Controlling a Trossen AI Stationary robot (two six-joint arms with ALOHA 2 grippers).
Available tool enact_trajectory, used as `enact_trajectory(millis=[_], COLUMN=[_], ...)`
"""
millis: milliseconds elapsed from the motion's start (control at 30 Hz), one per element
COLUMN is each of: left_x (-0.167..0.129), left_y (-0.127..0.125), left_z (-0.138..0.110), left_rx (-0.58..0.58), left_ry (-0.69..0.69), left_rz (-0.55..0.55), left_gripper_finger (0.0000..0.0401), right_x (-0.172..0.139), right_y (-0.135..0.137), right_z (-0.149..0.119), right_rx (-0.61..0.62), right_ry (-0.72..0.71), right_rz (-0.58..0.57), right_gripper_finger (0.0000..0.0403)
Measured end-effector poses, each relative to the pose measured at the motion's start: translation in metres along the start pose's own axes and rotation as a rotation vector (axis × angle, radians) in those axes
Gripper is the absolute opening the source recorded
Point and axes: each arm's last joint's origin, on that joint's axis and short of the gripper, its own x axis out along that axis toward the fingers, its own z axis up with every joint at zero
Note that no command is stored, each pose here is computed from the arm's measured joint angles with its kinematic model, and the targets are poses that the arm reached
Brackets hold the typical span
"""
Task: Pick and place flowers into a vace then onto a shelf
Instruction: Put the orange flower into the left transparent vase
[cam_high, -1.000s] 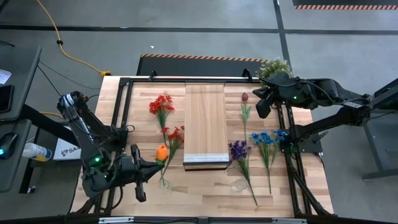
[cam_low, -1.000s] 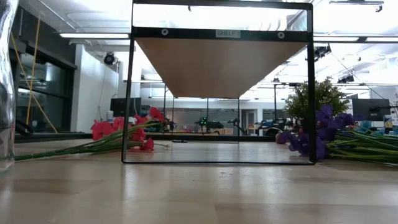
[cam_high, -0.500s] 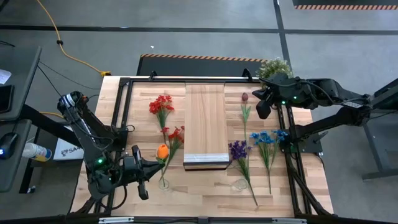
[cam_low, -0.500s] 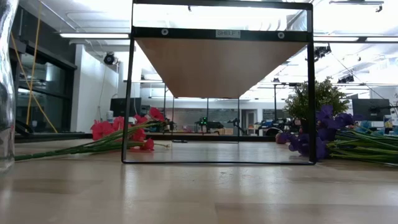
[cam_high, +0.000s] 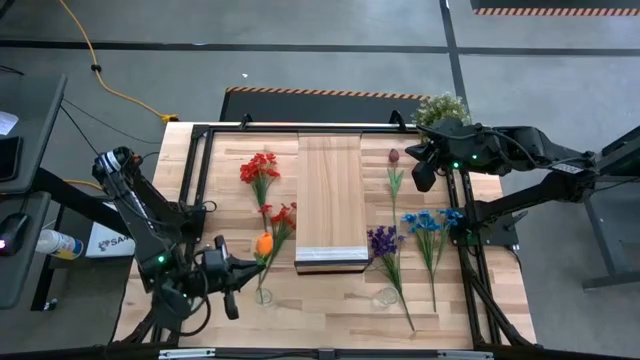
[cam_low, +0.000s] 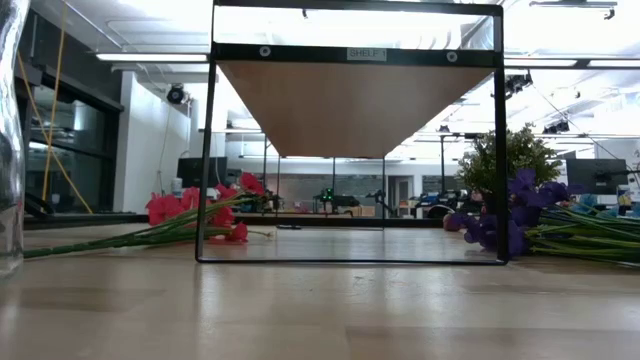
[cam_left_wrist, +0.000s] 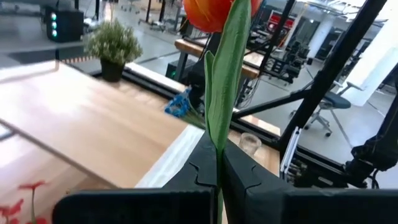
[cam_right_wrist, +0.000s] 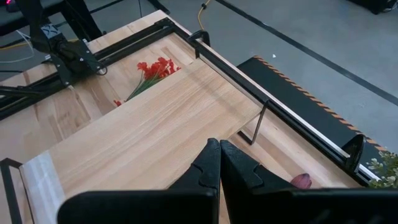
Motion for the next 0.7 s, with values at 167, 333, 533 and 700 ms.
enact_trajectory(millis=[167,333,533,700], left_x=[0.003,0.006,0.007,0.007], left_y=[-0.002,-0.005,-0.007,-0.008], left_z=[-0.012,-0.022,-0.029,-0.031], left_rx=[-0.019,-0.061,-0.102,-0.102], left_ry=[0.021,0.046,0.076,0.106], left_rz=[0.008,0.002,-0.012,-0.031], left_gripper_finger=[0.0035,0.0038,0.0052,0.0041], right_x=[0.000,0.000,0.000,0.000], right_y=[0.000,0.000,0.000,0.000], right_z=[0.000,0.000,0.000,0.000], right_rx=[0.000,0.000,0.001,0.001], right_ry=[0.000,-0.001,-0.002,0.003], right_rz=[0.000,-0.002,-0.003,0.005], right_gripper_finger=[0.0000,0.0000,0.0000,0.0000])
